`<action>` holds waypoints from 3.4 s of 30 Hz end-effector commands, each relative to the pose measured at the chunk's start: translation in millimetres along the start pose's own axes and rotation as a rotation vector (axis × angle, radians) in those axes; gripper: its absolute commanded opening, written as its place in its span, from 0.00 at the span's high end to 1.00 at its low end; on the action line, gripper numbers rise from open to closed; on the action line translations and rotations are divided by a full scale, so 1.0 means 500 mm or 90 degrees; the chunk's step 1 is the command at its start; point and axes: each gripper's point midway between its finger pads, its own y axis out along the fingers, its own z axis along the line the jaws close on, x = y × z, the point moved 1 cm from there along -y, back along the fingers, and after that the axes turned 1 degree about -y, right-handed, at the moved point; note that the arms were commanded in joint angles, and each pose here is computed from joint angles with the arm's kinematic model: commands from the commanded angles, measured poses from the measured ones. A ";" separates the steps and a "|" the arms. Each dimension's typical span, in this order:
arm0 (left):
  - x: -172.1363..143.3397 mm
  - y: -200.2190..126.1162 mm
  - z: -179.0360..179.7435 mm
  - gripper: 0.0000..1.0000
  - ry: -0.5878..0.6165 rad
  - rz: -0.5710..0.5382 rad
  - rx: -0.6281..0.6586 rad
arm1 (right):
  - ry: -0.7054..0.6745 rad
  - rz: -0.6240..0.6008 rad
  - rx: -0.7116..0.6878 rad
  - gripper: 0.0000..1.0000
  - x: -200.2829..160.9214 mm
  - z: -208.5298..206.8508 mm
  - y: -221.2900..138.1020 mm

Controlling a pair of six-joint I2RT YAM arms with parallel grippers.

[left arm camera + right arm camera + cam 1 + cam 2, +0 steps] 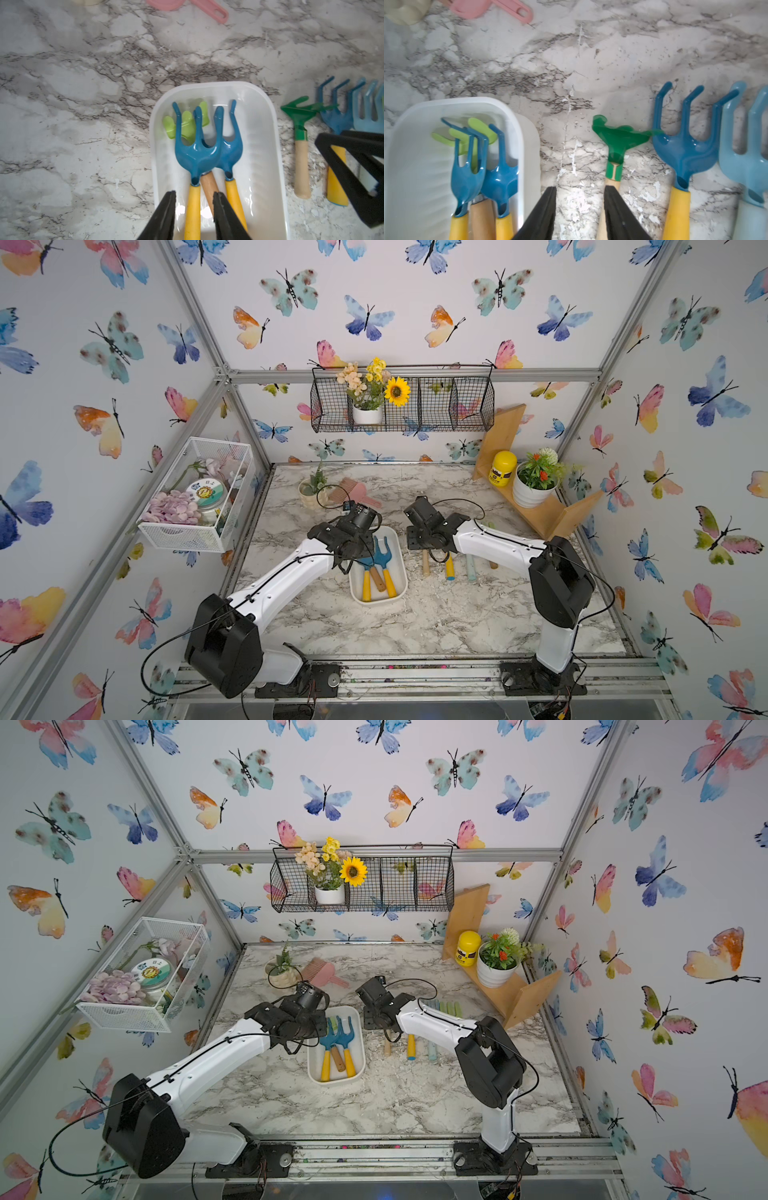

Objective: Take the hand rake out of the storage box
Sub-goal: Move the storage box to the center of the board, then pick up the rake from the storage box, then place the rake at the center of the board.

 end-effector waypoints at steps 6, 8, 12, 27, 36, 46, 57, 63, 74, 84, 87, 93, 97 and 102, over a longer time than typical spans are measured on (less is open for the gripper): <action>-0.098 0.049 0.025 0.63 -0.005 0.076 0.030 | -0.023 -0.002 -0.038 0.55 -0.007 -0.025 -0.025; -0.116 0.062 0.027 0.63 -0.007 0.088 0.024 | -0.019 0.001 -0.034 0.55 -0.012 -0.024 -0.024; -0.146 0.087 0.031 0.63 -0.006 0.112 0.020 | -0.016 0.005 -0.021 0.55 -0.016 -0.019 -0.019; -0.170 0.147 0.023 0.61 0.002 0.141 0.022 | -0.031 0.058 0.057 0.57 -0.048 0.026 0.009; -0.173 0.161 0.052 0.73 -0.015 0.148 0.040 | -0.029 0.059 0.068 0.57 -0.049 0.033 0.017; -0.175 0.157 0.148 0.77 -0.058 0.150 0.074 | -0.032 0.067 0.063 0.57 -0.062 0.027 0.024; -0.165 0.145 0.206 0.71 -0.092 0.149 0.094 | -0.031 0.062 0.063 0.57 -0.062 0.022 0.014; -0.168 0.153 0.203 0.78 -0.098 0.153 0.091 | -0.029 0.060 0.060 0.58 -0.066 0.016 0.007; -0.056 0.065 0.167 0.83 -0.093 0.070 0.056 | -0.034 0.034 0.043 0.57 -0.049 0.002 -0.018; 0.026 -0.039 0.026 0.83 -0.010 -0.008 -0.006 | -0.013 0.006 0.007 0.57 -0.006 -0.072 -0.053; 0.027 -0.047 -0.041 0.82 0.029 -0.009 -0.024 | 0.008 0.002 -0.012 0.57 0.005 -0.130 -0.067; -0.013 0.016 -0.132 0.82 0.093 0.037 -0.020 | 0.036 0.004 -0.055 0.57 0.003 -0.233 -0.096; -0.033 0.074 -0.162 0.82 0.115 0.067 -0.008 | 0.051 -0.002 -0.059 0.57 -0.004 -0.266 -0.115; -0.051 0.132 -0.177 0.82 0.124 0.092 0.005 | 0.058 0.004 -0.062 0.57 -0.018 -0.285 -0.121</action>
